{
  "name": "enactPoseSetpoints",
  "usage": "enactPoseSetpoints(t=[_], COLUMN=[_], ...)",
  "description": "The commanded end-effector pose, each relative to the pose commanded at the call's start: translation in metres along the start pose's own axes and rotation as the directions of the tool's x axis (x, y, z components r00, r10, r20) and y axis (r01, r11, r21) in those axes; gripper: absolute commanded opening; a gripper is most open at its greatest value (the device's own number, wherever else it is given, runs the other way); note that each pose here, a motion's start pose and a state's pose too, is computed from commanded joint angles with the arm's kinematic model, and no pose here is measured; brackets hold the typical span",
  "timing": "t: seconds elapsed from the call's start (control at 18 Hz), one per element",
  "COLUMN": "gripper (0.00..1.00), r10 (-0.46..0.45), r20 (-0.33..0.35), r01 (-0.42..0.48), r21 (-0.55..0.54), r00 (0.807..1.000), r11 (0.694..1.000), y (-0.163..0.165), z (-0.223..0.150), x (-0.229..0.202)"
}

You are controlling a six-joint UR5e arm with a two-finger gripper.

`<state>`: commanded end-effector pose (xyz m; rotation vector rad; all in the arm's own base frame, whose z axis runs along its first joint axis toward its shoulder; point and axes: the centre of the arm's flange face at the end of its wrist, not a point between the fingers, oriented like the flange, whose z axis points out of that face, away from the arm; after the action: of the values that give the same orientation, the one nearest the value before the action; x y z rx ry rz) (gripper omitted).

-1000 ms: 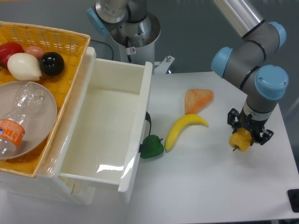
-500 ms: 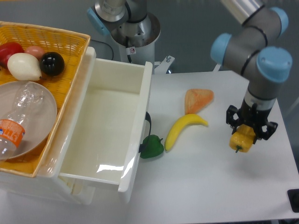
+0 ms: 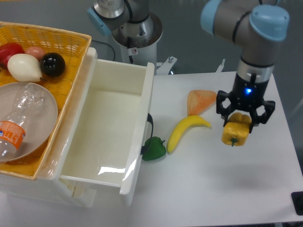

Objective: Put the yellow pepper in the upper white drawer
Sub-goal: 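Carry the yellow pepper over the open white drawer, then lower the yellow pepper into the drawer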

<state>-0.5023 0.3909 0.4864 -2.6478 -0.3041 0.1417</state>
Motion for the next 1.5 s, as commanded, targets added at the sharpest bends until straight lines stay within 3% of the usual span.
enactPoseSetpoints(t=[0.22, 0.61, 1.17, 1.5], gripper=[0.00, 0.00, 0.00, 0.00], r10=[-0.129, -0.160, -0.058, -0.022], r20=[-0.034, -0.094, -0.202, -0.235], r01=[0.132, 0.170, 0.073, 0.027], r21=[0.091, 0.115, 0.069, 0.021], r00=[0.991, 0.983, 0.978, 0.972], r11=[0.987, 0.979, 0.995, 0.999], y=[-0.023, -0.031, -0.041, -0.037], z=[-0.034, -0.053, -0.030, -0.003], x=[0.036, 0.109, 0.226, 0.253])
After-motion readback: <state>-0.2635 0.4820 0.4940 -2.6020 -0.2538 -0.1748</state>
